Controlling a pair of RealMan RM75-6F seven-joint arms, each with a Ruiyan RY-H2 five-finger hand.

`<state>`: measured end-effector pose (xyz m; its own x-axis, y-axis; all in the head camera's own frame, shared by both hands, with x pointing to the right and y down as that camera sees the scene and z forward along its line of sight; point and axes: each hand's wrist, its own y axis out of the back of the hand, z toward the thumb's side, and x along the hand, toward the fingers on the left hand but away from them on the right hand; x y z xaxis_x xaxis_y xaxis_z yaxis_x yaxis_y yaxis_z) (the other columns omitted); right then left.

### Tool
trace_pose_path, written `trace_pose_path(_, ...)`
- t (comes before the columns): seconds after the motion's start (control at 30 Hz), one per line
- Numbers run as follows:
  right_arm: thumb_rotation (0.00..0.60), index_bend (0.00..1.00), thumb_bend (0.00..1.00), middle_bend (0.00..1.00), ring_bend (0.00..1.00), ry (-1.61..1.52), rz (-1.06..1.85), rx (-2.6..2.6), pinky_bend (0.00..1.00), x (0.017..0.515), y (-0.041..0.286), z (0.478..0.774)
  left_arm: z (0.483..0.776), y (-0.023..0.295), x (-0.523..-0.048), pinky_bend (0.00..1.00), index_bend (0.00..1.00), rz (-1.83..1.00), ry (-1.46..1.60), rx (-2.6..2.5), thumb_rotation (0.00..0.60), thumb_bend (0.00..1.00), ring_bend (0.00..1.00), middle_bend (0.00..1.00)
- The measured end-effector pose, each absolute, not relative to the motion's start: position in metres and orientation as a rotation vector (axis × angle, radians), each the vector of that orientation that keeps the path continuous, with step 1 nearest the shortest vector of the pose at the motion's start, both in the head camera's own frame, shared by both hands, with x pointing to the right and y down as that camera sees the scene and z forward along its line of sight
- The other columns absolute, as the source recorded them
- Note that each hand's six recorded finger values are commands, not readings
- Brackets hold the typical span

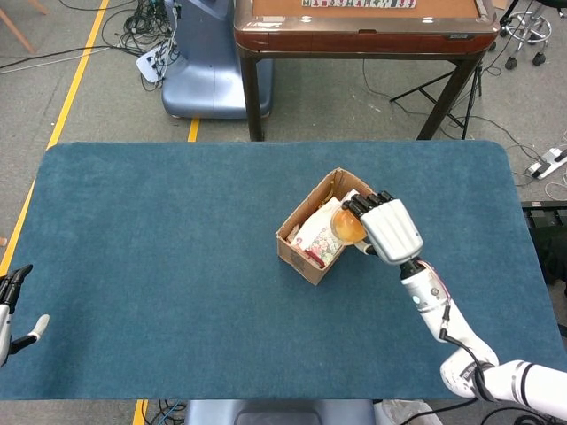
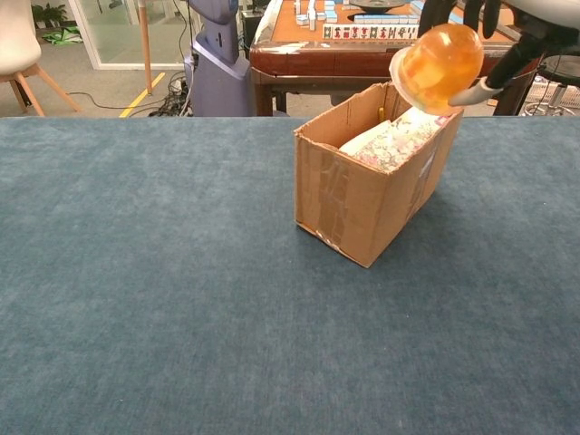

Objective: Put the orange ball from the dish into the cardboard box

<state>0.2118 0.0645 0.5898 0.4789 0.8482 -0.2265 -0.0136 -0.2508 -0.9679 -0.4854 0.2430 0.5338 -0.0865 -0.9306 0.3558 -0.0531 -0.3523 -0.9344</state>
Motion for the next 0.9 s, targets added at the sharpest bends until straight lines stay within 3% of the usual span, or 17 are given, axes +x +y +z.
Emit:
trace_pose_path(0.17, 0.6, 0.5, 0.12, 0.51, 0.46, -0.735, 0.971, -1.642, 0.47, 0.194, 0.055, 0.603, 0.533, 0.243, -0.485, 0.42, 0.11, -1.529, 1.117, -1.453, 0.6, 0.25, 0.17, 0.18)
trace_pose_path(0.37, 0.6, 0.49, 0.08, 0.41, 0.38, -0.716, 0.964, -1.666, 0.47, 0.171, 0.049, 0.622, 0.532, 0.244, -0.485, 0.42, 0.11, -1.525, 1.115, -1.455, 0.6, 0.25, 0.18, 0.18)
trace_pose_path(0.47, 0.6, 0.35, 0.01, 0.31, 0.29, -0.705, 0.963, -1.688, 0.47, 0.164, 0.049, 0.629, 0.531, 0.244, -0.485, 0.42, 0.11, -1.523, 1.118, -1.456, 0.6, 0.25, 0.18, 0.19)
trace_pose_path(0.6, 0.6, 0.16, 0.0, 0.2, 0.21, -0.688, 0.964, -1.711, 0.43, 0.164, 0.051, 0.632, 0.53, 0.244, -0.486, 0.42, 0.11, -1.518, 1.126, -1.454, 0.6, 0.25, 0.18, 0.19)
trace_pose_path(0.9, 0.6, 0.14, 0.0, 0.18, 0.19, -0.697, 0.973, -1.7, 0.4, 0.19, 0.055, 0.616, 0.531, 0.244, -0.486, 0.42, 0.11, -1.523, 1.121, -1.451, 0.6, 0.25, 0.18, 0.19)
